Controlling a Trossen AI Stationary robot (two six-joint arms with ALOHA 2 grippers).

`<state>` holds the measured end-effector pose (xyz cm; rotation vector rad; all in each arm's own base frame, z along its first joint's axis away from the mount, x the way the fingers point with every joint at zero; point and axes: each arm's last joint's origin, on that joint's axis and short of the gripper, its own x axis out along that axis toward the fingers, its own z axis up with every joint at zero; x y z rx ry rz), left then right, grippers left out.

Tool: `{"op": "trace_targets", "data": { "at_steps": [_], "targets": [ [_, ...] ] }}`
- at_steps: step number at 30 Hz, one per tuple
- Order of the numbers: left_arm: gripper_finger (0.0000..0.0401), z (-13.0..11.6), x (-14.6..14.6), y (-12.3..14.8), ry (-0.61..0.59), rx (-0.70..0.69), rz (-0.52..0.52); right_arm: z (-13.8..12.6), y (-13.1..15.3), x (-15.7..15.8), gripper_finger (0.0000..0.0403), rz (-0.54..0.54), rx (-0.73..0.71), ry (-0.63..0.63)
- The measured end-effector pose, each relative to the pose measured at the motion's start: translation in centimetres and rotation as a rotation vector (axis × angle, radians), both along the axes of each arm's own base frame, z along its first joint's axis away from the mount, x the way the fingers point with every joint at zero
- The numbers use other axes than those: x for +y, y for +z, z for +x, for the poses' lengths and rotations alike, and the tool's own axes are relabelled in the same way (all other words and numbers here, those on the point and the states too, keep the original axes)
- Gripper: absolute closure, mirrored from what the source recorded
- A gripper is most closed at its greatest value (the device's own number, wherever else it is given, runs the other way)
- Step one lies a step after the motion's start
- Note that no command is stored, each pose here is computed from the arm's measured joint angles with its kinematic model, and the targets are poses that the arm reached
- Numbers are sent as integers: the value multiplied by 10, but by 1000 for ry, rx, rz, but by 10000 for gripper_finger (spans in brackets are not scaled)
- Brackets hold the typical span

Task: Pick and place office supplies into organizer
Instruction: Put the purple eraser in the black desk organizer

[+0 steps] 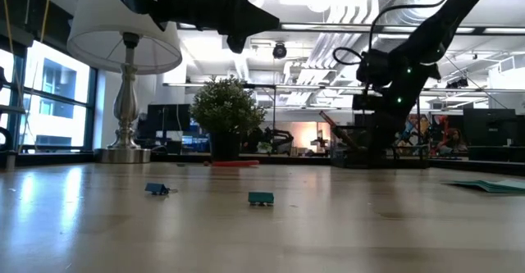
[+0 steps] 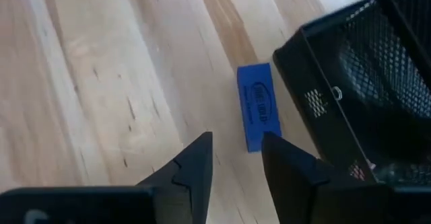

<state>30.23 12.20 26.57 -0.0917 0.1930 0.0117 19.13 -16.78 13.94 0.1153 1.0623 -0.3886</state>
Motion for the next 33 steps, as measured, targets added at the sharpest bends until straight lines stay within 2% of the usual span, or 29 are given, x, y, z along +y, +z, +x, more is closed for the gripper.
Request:
{"op": "trace_targets", "data": {
  "at_steps": [7,14,20,26,33],
  "targets": [
    [394,0,0,0,0,0,0,5,-18,-7,286,-8,31,-55],
    [394,0,0,-1,0,14,-4,3,-13,-6,283,-23,42,-64],
    [394,0,0,-1,0,14,-4,5,-12,-11,284,-117,42,-42],
    [394,0,0,-1,0,14,-4,8,-19,-16,284,-87,-4,-33],
    [394,0,0,-1,1,14,-4,11,-27,-16,284,-4,-49,20]
  ]
}}
